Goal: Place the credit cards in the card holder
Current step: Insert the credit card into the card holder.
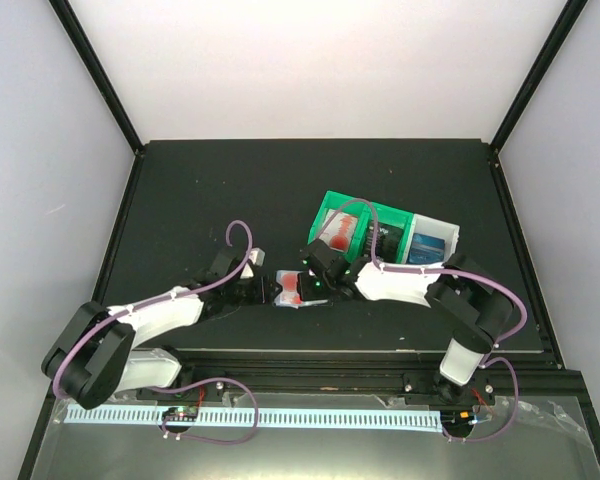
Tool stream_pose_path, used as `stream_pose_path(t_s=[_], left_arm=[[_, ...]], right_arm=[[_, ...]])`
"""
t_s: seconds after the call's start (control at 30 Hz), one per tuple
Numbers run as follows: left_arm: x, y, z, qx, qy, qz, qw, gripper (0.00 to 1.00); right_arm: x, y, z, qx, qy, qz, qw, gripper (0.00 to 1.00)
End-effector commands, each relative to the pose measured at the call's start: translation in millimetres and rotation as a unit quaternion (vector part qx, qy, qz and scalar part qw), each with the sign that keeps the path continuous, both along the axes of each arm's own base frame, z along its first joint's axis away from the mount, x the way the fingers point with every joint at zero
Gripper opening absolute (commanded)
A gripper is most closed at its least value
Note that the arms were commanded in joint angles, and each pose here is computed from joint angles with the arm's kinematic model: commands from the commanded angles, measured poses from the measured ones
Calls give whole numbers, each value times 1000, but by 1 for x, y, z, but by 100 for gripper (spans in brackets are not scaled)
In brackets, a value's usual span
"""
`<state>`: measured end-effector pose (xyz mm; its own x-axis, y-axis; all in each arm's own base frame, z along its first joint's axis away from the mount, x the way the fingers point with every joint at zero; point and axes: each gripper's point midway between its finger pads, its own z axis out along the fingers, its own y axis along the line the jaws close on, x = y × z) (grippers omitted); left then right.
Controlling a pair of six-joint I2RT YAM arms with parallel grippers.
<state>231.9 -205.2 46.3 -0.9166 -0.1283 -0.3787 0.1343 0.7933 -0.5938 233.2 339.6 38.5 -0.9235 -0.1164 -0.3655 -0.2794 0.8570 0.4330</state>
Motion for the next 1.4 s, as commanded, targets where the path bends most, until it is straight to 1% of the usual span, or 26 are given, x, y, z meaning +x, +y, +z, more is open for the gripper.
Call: stream_pose_path(t_s=[0.0, 0.17, 0.33, 0.53, 0.73, 1.0, 1.2, 1.37], left_arm=[[3, -2, 6, 1, -12, -4, 1000, 43], [2, -6, 5, -6, -5, -12, 1000, 43], [0, -9, -2, -9, 9, -18, 1000, 43], [-1, -16, -4, -22, 17, -32, 999, 43], [0, -19, 1, -32, 12, -36, 999, 35], [0, -16, 0, -24, 10, -30, 999, 35], [2, -15, 6, -25, -1, -29, 999, 25], [2, -15, 7, -25, -4, -31, 999, 24]], right_arm=[[4, -1, -1, -21, -7, -8, 1000, 18], [1, 3, -11, -28, 6, 3, 1000, 13], [-2, 3, -24, -37, 21, 10, 999, 11], [-5, -8, -35, -53, 27, -7, 998, 9], [-8, -11, -41, -50, 34, -15, 998, 9], [-9, -11, -42, -49, 36, -15, 998, 8], [-9, -10, -44, -48, 38, -14, 998, 8], [-8, -10, -44, -48, 37, -15, 998, 7]])
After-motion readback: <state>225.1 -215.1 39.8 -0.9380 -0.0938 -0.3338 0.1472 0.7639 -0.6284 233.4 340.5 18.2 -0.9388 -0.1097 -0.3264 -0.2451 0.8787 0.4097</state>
